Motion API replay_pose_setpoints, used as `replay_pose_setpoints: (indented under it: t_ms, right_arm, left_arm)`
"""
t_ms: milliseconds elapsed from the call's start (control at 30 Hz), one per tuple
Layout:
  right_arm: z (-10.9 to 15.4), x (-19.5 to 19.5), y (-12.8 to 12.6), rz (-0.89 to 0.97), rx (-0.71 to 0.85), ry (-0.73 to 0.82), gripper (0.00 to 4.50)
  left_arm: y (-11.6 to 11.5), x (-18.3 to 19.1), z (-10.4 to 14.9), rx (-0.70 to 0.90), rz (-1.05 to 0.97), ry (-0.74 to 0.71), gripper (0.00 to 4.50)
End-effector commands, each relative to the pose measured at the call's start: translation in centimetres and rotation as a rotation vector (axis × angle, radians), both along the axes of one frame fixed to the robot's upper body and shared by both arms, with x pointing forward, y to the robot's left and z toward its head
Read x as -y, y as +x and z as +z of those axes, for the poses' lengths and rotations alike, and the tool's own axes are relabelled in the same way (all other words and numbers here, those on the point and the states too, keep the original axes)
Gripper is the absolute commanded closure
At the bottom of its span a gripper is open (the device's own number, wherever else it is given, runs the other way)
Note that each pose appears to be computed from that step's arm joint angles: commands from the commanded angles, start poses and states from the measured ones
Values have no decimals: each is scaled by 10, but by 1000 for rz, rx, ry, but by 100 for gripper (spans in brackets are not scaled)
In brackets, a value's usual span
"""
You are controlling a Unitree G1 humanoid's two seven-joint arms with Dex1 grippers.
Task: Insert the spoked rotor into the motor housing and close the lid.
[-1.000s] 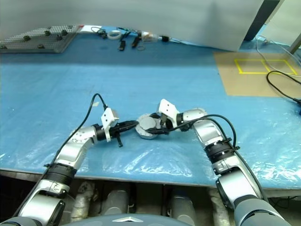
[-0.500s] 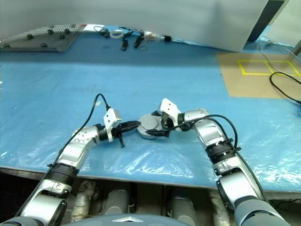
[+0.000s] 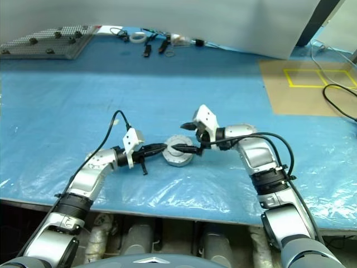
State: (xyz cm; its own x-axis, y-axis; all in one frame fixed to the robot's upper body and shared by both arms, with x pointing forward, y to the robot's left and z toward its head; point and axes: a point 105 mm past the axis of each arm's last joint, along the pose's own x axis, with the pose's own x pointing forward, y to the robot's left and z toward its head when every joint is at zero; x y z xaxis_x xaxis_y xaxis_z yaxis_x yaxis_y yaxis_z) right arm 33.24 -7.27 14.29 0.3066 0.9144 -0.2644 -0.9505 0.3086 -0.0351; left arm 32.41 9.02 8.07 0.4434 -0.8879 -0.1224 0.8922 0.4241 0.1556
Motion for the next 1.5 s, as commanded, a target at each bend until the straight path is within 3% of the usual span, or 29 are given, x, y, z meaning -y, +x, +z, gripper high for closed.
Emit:
replay_pose_setpoints:
  t_ms: [33, 233, 300, 567, 800, 1100, 1200, 1367, 1500]
  right_arm:
    - [11, 19, 3, -80, -148, 104, 1]
    - [-51, 66, 4, -346, -704, 207, 1]
    - [-59, 67, -2, -352, -774, 215, 1]
    - [-64, 43, -12, -295, -783, 195, 1]
    - [-51, 15, -24, -168, -828, 242, 1]
    - [-44, -1, -17, -165, -818, 307, 1]
    - [-48, 11, -11, -220, -829, 330, 60]
    - [-48, 20, -10, -236, -839, 373, 233]
    - [-43, 14, -17, -187, -839, 396, 335]
  left_arm:
    - [-4, 3, -5, -15, -17, 17, 450]
    - [-6, 2, -6, -17, -16, 18, 450]
    - [-7, 2, -6, -17, -18, 20, 450]
    - [-7, -3, -7, -18, -12, 32, 450]
    - [-5, -4, -6, -15, -9, 34, 450]
    - [-5, -4, -8, -15, -3, 36, 450]
    - [-5, -5, -8, -15, -1, 38, 450]
    - [-5, -3, -9, -15, -4, 37, 450]
    - [-4, -3, -9, -16, -7, 38, 450]
